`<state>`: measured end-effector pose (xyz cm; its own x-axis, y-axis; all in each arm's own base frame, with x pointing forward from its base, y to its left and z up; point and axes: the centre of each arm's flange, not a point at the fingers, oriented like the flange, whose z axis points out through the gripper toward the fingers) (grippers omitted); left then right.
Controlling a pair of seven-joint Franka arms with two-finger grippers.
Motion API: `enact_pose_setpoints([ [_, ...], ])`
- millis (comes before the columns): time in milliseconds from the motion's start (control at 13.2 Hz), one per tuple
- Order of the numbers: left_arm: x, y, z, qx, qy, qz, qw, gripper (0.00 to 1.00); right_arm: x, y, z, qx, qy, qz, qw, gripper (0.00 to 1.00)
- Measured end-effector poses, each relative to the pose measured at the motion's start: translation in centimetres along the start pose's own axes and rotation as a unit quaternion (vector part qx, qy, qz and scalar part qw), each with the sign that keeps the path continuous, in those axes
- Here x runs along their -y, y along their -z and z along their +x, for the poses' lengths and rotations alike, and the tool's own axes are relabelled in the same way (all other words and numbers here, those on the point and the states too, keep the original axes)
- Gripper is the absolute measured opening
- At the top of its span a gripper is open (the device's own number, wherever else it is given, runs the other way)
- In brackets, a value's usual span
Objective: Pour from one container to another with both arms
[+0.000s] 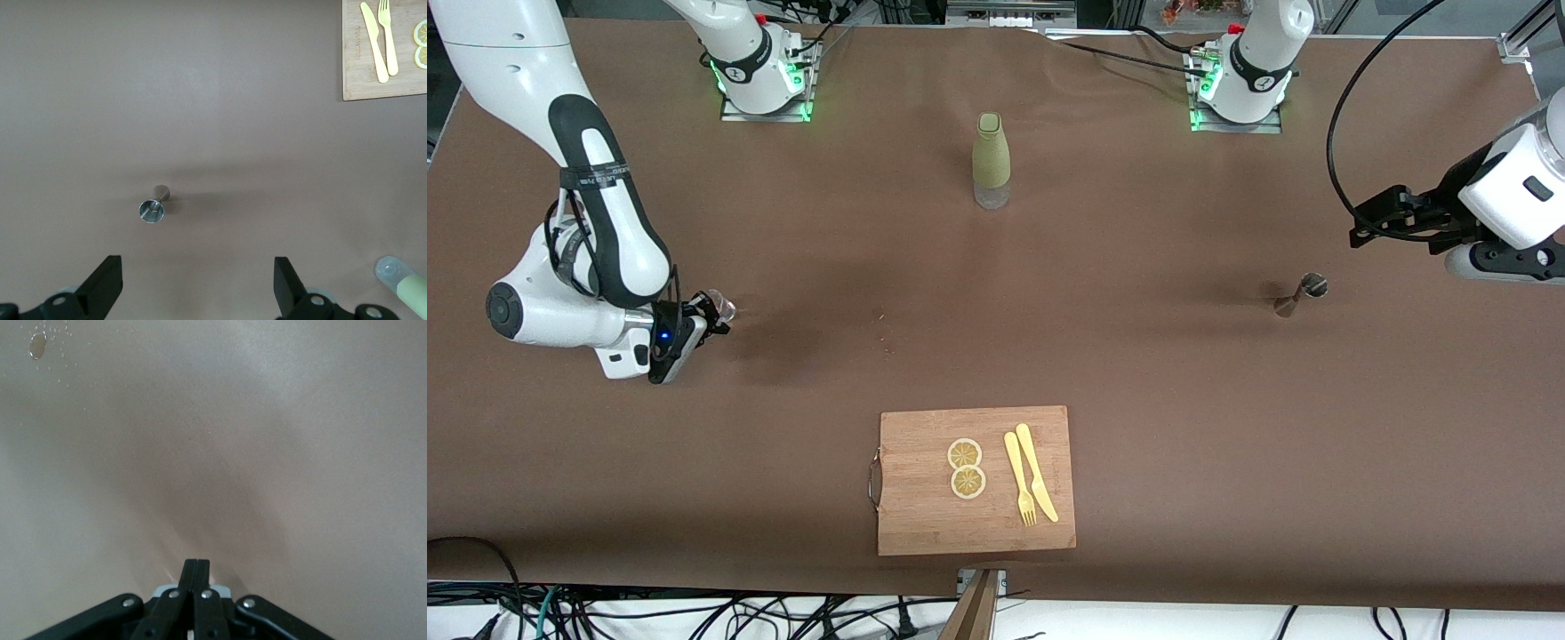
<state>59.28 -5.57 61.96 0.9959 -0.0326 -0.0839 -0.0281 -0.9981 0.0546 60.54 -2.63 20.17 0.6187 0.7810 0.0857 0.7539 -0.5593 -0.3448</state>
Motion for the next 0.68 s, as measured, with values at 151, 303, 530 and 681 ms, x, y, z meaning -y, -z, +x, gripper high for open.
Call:
enact_pose_setpoints([
  [151,0.00,0.03,0.00,0.000,0.000,0.000,1.000,1.00,0.08,-0.22,-0.13,0.001,-0.005,0.002,1.000,0.01],
  [303,-0.01,0.04,0.00,0.000,0.000,0.000,1.000,1.00,0.22,-0.43,-0.13,0.002,-0.010,0.004,1.000,0.01],
  [530,-0.01,0.04,0.00,0.000,0.000,0.000,1.000,1.00,0.76,-0.81,0.44,0.003,-0.018,0.008,1.000,0.01],
  [681,0.00,0.05,0.00,-0.001,0.000,0.000,1.000,1.00,0.93,-1.01,0.41,0.004,-0.020,0.011,1.000,0.01],
])
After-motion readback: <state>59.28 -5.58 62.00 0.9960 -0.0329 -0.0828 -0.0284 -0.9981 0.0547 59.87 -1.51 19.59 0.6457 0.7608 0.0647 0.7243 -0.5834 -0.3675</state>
